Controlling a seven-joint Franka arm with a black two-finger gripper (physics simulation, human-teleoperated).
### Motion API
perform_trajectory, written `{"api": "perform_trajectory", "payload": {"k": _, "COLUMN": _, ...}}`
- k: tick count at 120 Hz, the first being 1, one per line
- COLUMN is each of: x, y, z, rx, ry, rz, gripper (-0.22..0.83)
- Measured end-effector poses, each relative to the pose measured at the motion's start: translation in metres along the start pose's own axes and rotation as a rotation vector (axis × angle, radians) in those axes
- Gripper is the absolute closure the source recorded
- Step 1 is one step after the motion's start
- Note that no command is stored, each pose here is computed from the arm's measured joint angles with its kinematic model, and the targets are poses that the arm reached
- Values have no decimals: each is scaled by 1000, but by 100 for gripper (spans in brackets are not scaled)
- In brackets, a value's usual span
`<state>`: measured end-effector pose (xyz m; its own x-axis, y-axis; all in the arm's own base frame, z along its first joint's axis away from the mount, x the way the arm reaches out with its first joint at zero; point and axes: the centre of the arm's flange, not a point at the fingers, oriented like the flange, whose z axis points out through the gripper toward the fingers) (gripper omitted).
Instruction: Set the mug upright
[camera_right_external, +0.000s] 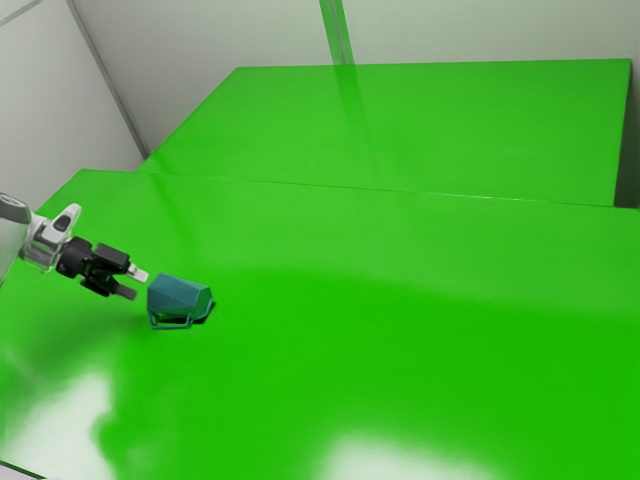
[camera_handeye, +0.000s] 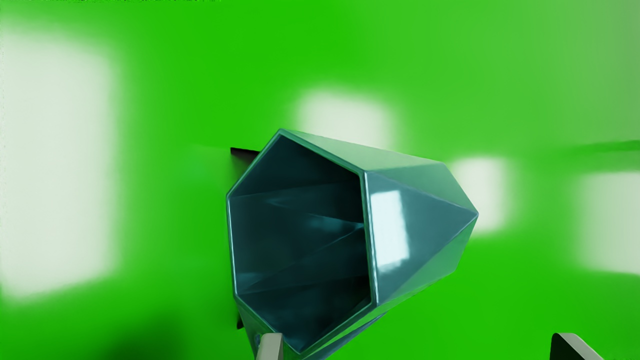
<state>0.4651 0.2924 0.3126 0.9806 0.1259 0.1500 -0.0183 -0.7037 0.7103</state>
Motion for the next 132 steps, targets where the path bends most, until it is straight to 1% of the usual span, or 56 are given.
{"api": "perform_trajectory", "payload": {"k": 26, "x": 6, "y": -11, "z": 10, "rx": -21, "ry": 3, "rz": 9, "gripper": 2}}
{"api": "perform_trajectory", "payload": {"k": 60, "x": 13, "y": -7, "z": 19, "rx": -30, "ry": -5, "rz": 37, "gripper": 2}}
{"api": "perform_trajectory", "payload": {"k": 89, "x": 12, "y": -9, "z": 26, "rx": -42, "ry": -14, "rz": 41, "gripper": 2}}
{"api": "perform_trajectory", "payload": {"k": 132, "x": 9, "y": -12, "z": 38, "rx": -113, "ry": -7, "rz": 37, "gripper": 2}}
